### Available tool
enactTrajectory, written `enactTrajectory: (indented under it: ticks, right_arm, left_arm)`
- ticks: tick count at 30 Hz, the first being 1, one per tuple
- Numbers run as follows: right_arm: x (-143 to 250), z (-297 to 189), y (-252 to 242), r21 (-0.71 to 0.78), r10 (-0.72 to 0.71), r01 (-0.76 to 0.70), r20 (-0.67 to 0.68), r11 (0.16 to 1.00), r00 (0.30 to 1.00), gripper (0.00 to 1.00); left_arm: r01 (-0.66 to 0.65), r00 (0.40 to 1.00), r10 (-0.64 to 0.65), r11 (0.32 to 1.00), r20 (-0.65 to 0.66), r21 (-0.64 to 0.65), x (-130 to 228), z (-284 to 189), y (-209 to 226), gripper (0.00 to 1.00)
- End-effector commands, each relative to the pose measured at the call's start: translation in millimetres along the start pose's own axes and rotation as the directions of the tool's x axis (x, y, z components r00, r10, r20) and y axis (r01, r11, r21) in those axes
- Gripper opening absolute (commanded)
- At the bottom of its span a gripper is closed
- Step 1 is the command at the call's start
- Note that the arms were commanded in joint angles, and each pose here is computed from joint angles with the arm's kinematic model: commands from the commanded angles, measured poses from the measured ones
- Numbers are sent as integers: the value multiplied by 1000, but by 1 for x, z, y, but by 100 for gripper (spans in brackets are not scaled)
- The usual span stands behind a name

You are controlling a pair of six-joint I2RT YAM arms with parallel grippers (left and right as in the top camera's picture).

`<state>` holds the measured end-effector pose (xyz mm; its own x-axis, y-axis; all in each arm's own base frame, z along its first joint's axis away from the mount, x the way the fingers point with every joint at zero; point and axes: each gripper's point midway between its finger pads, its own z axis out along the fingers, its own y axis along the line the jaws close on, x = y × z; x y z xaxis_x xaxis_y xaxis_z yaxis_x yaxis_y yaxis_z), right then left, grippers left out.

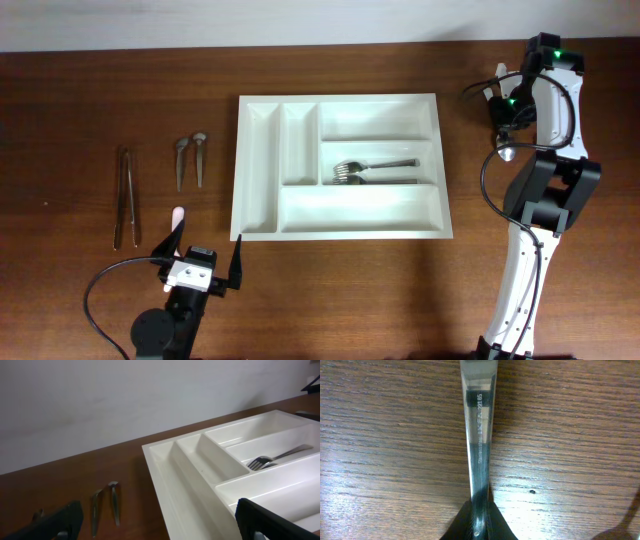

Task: Pack container
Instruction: 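Lower the right gripper and grasp the left spoon's handle, then lift the spoon and carry it over the tray with the right gripper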

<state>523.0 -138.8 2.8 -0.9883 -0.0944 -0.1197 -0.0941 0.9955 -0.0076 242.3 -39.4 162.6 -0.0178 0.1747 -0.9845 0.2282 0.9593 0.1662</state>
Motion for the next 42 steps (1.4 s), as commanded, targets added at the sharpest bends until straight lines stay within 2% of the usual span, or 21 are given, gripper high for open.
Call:
enactTrajectory:
  ticks: [1, 6, 14, 24, 29, 34, 42]
  right_arm:
    - [3, 17, 9, -8, -12, 12, -32, 1000, 999, 6]
    - [-4, 13, 17, -5, -26, 25, -18, 1000, 1000, 4]
    - [-25, -17, 20, 16, 49, -50, 67, 999, 997, 4]
    - [-34, -86, 23, -21, 293, -294, 158, 956, 943, 4]
    - [-38, -126, 47, -161, 410, -383, 193, 909, 891, 4]
    - [-35, -149, 72, -251, 529, -485, 152, 838, 835, 4]
    - [-38, -154, 122, -299, 577, -532, 82, 792, 813, 4]
  left_arm:
    - [5, 1000, -5, 1000, 0, 4, 1, 0, -1, 99]
    - [5, 1000, -5, 1000, 0, 4, 1, 0, -1, 99]
    - [5, 1000, -5, 1000, 0, 4, 1, 0, -1, 99]
    - [5, 1000, -5, 1000, 0, 4, 1, 0, -1, 99]
    - [5, 1000, -5, 1000, 0, 4, 1, 0, -1, 99]
    - [5, 1000, -5, 1000, 0, 4, 1, 0, -1, 99]
    - [5, 1000, -5, 1000, 0, 4, 1, 0, -1, 99]
